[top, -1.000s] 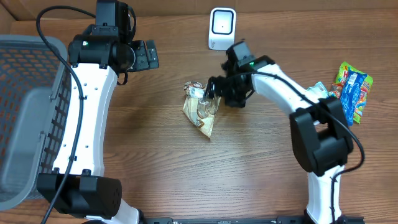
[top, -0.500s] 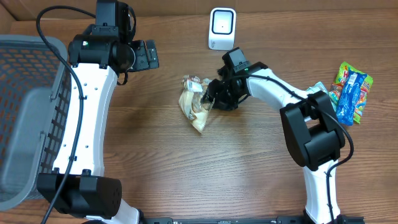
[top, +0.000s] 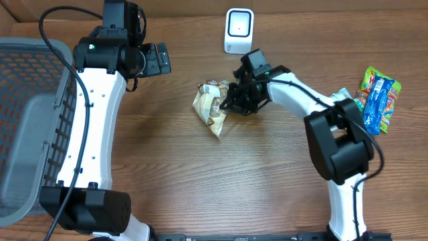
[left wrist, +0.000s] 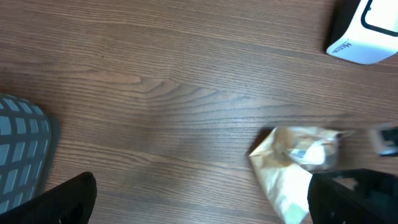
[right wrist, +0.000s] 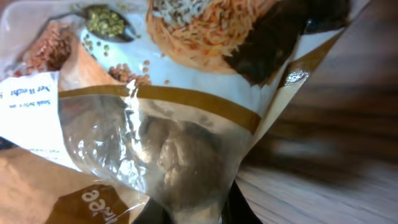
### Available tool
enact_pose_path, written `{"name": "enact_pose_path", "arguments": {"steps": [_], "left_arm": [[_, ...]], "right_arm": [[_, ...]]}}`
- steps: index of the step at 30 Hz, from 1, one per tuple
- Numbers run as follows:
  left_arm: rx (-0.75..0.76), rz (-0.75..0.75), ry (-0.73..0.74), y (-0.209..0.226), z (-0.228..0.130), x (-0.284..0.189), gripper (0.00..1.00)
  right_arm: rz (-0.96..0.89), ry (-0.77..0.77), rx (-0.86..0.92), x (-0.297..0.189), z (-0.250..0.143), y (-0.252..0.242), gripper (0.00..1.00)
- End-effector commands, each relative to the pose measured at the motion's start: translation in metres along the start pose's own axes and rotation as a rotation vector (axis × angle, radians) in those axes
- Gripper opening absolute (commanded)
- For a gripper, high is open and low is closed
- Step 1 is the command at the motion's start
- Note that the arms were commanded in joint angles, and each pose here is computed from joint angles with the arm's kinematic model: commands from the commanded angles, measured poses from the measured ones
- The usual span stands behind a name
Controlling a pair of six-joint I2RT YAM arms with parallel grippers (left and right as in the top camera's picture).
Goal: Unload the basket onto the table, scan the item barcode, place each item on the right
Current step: 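Carry the clear cookie bag up to the white scanner face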
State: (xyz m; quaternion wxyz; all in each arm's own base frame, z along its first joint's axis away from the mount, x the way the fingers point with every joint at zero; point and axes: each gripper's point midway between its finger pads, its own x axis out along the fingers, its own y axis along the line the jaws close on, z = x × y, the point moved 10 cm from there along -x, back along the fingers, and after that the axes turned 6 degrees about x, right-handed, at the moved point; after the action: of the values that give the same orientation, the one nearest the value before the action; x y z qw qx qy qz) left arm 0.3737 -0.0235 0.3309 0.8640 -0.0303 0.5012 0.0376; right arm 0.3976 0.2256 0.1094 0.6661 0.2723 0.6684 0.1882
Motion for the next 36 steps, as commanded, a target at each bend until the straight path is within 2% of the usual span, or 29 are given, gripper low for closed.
{"name": "enact_pose_path", "arguments": {"steps": [1, 6, 9, 20, 26, 31, 36], "left_arm": [[0.004, 0.004, -0.024, -0.001, 0.005, -0.004, 1.0], [0.004, 0.004, -0.024, -0.001, 0.005, -0.004, 1.0], [0.004, 0.004, -0.024, -0.001, 0.005, -0.004, 1.0], [0.004, 0.004, -0.024, -0.001, 0.005, -0.004, 1.0], [0.004, 0.004, -0.024, -0.001, 0.005, -0.004, 1.0], [0.004, 0.004, -0.024, -0.001, 0.005, -0.004, 1.0], [0.004, 0.004, -0.024, -0.001, 0.005, -0.004, 1.0]], "right_arm": [[0.046, -0.177, -0.232, -0.068, 0.0, 0.045, 0.04], [0.071, -0.273, -0.409, -0.116, -0.016, 0.071, 0.04], [0.038, -0.327, -0.417, -0.134, -0.022, 0.076, 0.04], [-0.161, -0.426, -0.266, -0.198, -0.046, 0.084, 0.04], [-0.324, -0.481, -0.168, -0.206, -0.047, 0.071, 0.04], [-0.34, -0.471, -0.157, -0.206, -0.049, 0.069, 0.04], [-0.446, -0.584, -0.119, -0.212, -0.042, 0.064, 0.04]]}}
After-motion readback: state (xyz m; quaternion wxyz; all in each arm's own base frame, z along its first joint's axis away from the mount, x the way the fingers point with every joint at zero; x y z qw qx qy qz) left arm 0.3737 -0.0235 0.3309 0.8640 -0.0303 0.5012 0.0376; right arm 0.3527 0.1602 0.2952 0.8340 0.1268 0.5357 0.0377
